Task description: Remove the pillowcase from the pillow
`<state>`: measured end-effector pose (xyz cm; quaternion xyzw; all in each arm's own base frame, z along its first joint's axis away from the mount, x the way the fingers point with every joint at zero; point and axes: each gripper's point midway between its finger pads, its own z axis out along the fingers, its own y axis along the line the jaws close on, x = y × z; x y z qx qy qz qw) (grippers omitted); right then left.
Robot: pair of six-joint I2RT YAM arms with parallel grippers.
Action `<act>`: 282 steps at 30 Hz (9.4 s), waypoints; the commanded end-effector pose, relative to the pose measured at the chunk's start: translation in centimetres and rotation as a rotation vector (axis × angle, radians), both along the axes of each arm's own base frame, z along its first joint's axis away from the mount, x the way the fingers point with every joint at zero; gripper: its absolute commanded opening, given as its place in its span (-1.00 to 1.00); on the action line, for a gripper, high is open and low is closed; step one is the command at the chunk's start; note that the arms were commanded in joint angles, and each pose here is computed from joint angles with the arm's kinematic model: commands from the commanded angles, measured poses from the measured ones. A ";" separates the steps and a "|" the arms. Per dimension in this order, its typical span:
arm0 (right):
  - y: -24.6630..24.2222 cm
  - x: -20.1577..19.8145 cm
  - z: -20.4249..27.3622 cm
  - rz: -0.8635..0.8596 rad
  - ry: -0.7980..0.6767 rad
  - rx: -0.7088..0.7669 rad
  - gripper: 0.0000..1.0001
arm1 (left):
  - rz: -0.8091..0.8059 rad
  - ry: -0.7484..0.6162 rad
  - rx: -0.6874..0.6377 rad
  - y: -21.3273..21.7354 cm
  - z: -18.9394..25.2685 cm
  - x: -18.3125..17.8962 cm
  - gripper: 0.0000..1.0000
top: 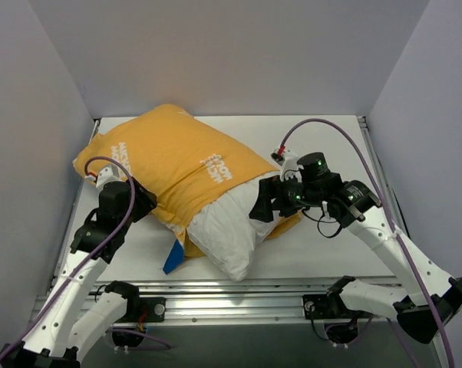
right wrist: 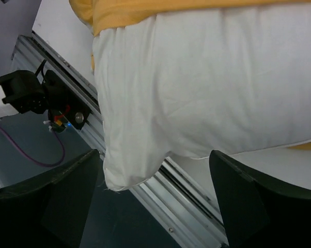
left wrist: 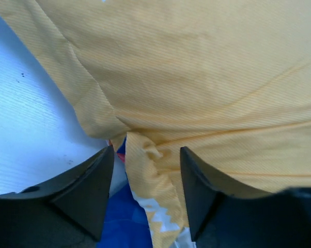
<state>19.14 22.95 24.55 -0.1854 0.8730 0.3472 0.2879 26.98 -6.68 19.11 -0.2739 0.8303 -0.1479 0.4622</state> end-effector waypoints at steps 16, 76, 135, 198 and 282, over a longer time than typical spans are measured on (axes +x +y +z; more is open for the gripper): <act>-1.0 12.2 -8.9 -0.160 -0.009 -0.189 0.59 | -0.193 0.076 0.105 -3.3 -0.8 6.0 0.79; 1.8 6.8 -5.9 -0.357 -0.166 -0.129 0.80 | -0.788 -0.181 0.379 -18.8 0.4 -1.8 0.88; -9.4 13.4 -3.7 -0.577 -0.151 -0.079 0.20 | -0.871 -0.093 0.012 -11.0 10.1 -7.8 0.79; -14.5 35.3 -2.8 -0.645 -0.240 -0.364 -1.00 | -0.509 0.076 0.233 -4.1 4.7 -2.7 -0.95; -29.1 22.1 -2.6 -1.171 -0.095 -0.234 -1.00 | -0.794 0.223 0.337 -7.6 3.9 -8.0 -0.95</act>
